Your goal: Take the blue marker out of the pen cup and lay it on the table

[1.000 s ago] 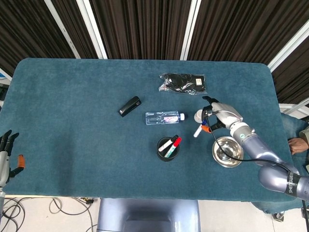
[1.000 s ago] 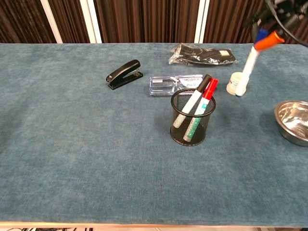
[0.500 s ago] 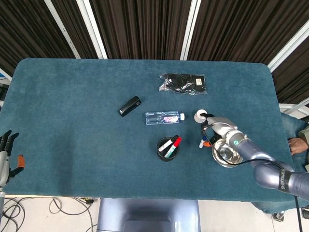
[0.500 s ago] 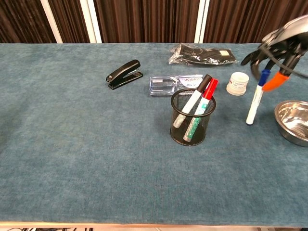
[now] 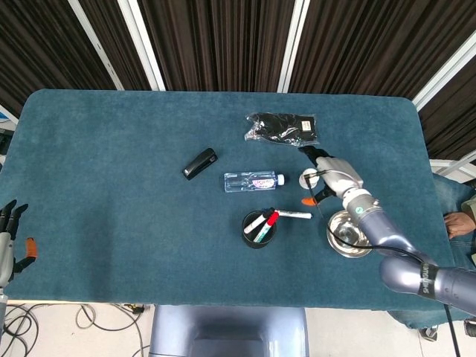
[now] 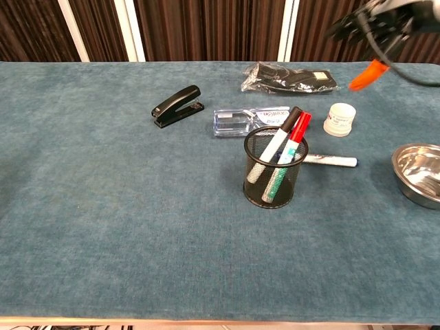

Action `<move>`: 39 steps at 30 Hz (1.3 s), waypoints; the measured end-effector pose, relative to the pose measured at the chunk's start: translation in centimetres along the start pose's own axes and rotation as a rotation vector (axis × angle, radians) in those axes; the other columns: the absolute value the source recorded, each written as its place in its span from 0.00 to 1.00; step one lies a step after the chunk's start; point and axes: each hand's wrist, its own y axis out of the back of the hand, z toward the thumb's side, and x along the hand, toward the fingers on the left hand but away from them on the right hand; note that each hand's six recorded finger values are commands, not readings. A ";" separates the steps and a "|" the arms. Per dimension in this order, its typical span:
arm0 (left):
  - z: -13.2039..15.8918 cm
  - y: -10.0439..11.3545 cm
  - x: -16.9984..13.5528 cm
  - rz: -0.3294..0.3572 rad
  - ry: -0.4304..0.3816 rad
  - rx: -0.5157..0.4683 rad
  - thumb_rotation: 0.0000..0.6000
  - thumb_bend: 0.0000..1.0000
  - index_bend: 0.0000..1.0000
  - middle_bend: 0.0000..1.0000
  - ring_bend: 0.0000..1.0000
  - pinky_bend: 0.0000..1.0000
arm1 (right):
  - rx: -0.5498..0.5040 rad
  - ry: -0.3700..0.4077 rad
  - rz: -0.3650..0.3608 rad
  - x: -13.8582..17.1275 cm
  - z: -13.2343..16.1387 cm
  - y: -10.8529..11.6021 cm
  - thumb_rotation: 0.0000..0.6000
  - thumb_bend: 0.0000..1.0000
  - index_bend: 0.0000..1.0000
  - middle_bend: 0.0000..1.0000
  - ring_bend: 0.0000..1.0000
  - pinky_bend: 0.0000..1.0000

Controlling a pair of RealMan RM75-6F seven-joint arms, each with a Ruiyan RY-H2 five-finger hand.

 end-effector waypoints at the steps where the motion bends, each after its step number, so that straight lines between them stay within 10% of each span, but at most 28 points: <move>1: 0.0 0.0 0.0 0.000 0.000 0.001 1.00 0.59 0.10 0.00 0.00 0.00 | 0.004 -0.006 -0.006 0.3 -0.4 0.3 1.00 0.11 0.00 0.00 0.00 0.16; 15: 0.0 0.1 0.0 0.012 -0.006 0.019 1.00 0.59 0.10 0.00 0.00 0.00 | 0.199 -0.081 -0.225 7.4 -7.9 0.0 1.00 0.13 0.00 0.00 0.00 0.16; 26: 0.1 0.0 -0.1 0.016 -0.009 0.026 1.00 0.59 0.10 0.00 0.00 0.00 | 0.251 -0.163 -0.448 17.2 -13.3 -5.4 1.00 0.13 0.00 0.00 0.00 0.16; 39: 0.1 0.1 -0.1 0.019 -0.009 0.029 1.00 0.59 0.10 0.00 0.00 0.00 | 0.263 -0.168 -0.479 20.1 -14.1 -9.3 1.00 0.13 0.00 0.00 0.00 0.16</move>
